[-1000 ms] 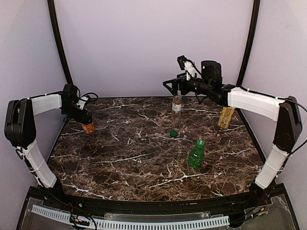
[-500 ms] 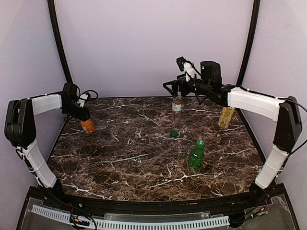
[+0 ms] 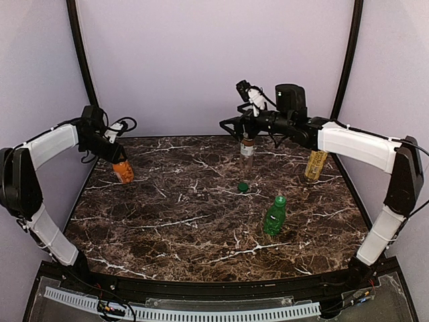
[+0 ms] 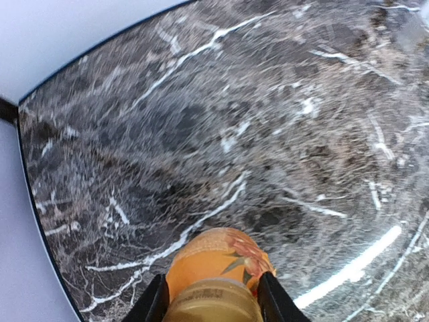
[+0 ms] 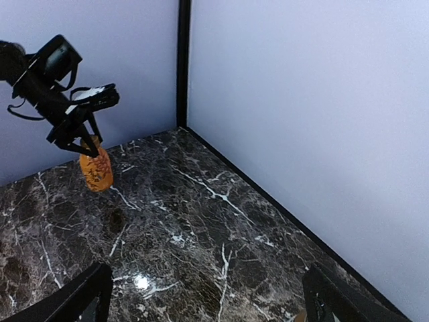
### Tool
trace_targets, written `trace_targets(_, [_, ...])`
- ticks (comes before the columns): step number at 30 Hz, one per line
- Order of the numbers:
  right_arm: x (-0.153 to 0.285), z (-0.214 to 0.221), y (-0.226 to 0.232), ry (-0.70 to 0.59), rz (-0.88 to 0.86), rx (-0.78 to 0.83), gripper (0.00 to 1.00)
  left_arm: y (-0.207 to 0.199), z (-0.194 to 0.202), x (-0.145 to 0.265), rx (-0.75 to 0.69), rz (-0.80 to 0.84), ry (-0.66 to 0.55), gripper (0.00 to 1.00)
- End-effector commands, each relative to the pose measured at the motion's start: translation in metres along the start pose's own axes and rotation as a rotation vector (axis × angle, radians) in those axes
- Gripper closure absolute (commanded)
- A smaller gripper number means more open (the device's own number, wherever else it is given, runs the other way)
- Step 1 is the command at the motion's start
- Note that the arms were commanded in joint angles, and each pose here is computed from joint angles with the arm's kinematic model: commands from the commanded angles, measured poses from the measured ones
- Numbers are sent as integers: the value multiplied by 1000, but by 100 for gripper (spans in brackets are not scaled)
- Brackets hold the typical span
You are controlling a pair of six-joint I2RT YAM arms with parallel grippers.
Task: Unscrew the bottle caps
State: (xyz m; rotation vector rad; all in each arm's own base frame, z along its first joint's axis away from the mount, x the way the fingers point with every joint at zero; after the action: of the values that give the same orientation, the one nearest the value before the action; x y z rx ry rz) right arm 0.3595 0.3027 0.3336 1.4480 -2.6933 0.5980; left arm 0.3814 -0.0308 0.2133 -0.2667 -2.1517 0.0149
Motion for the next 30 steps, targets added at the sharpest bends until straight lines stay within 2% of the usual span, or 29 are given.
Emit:
trace_targets(1, [1, -53, 46, -166, -171, 187, 1, -77, -8, 84, -279, 175, -59, 99])
trace_targets(5, [-25, -59, 92, -220, -316, 228, 1, -132, 5, 132, -459, 336, -63, 99])
trace_targets(8, [-44, -60, 117, -260, -403, 211, 1, -154, 10, 165, -492, 498, -69, 99])
trace_targets(10, [-57, -61, 135, -282, -464, 211, 1, -160, 11, 179, -511, 543, -78, 99])
trace_targets(15, [-82, -67, 166, -338, -558, 180, 1, -168, 7, 192, -534, 572, -95, 99])
trace_targets(23, [-111, -57, 181, -334, -590, 119, 2, -174, 2, 198, -530, 606, -116, 99])
trace_targets(26, [-115, -54, 186, -332, -614, 107, 10, -174, 2, 198, -525, 610, -115, 99])
trace_targets(30, [-116, -50, 189, -331, -641, 96, 29, -175, 0, 201, -515, 624, -126, 99])
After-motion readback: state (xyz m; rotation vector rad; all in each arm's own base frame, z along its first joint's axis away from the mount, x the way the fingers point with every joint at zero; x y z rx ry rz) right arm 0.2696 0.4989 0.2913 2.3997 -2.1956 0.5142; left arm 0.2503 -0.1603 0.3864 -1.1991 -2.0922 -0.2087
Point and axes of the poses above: each gripper's point midway between its finger pads, its own x axis back along the fingers, its own y axis along the line the jaws close on, z = x × y, the point moved 7 cm from there along x, back along the fingers, and after that the axes turned 15 degrees about x, right-handed, at the moved point
